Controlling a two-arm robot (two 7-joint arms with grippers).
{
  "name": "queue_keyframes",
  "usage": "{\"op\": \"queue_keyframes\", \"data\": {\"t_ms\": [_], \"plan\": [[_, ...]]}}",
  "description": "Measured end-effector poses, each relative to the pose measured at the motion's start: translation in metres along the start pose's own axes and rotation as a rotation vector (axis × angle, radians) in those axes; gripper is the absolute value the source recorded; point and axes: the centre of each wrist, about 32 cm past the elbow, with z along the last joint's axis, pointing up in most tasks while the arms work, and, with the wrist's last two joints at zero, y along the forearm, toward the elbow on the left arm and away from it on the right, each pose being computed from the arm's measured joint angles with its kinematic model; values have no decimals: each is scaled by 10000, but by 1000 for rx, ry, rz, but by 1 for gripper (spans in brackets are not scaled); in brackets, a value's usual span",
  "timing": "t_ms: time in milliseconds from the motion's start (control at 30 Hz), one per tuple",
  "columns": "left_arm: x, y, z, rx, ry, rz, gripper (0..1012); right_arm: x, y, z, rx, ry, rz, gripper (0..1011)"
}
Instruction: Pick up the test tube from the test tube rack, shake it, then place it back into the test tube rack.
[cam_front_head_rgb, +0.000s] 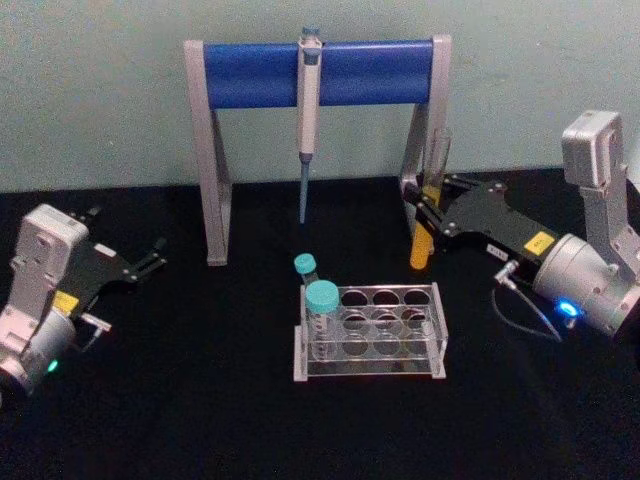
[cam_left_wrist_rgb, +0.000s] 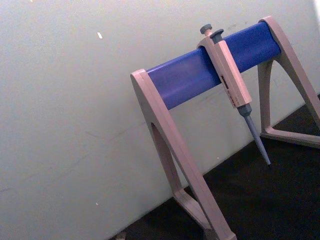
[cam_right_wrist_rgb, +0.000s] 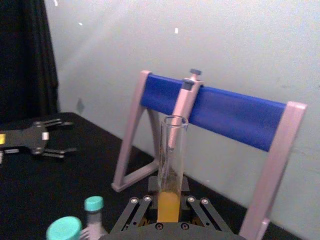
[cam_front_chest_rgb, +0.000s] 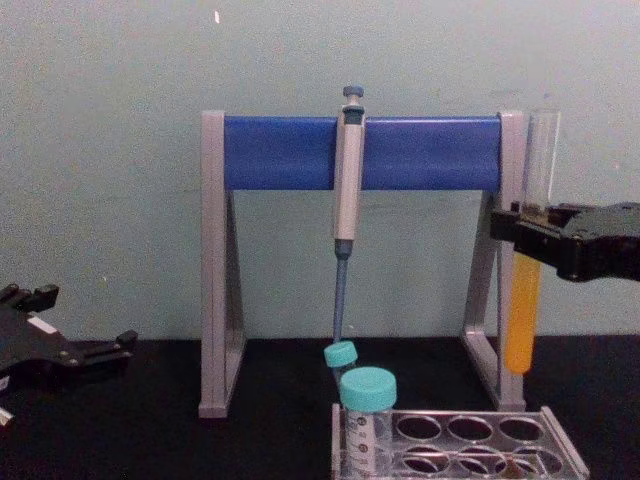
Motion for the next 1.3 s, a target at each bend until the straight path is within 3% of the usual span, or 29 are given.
{"op": "queue_keyframes", "data": {"t_ms": [233, 667, 1000, 1300], "plan": [[0, 0, 0, 0, 0, 0, 1001, -149, 2, 19, 5, 12, 55, 232], [0, 0, 0, 0, 0, 0, 1001, -281, 324, 6, 20, 20, 108, 232], [0, 0, 0, 0, 0, 0, 1001, -124, 590, -32, 20, 2, 58, 232], [0, 0, 0, 0, 0, 0, 1002, 32, 582, -77, -1, -13, 7, 232]]}}
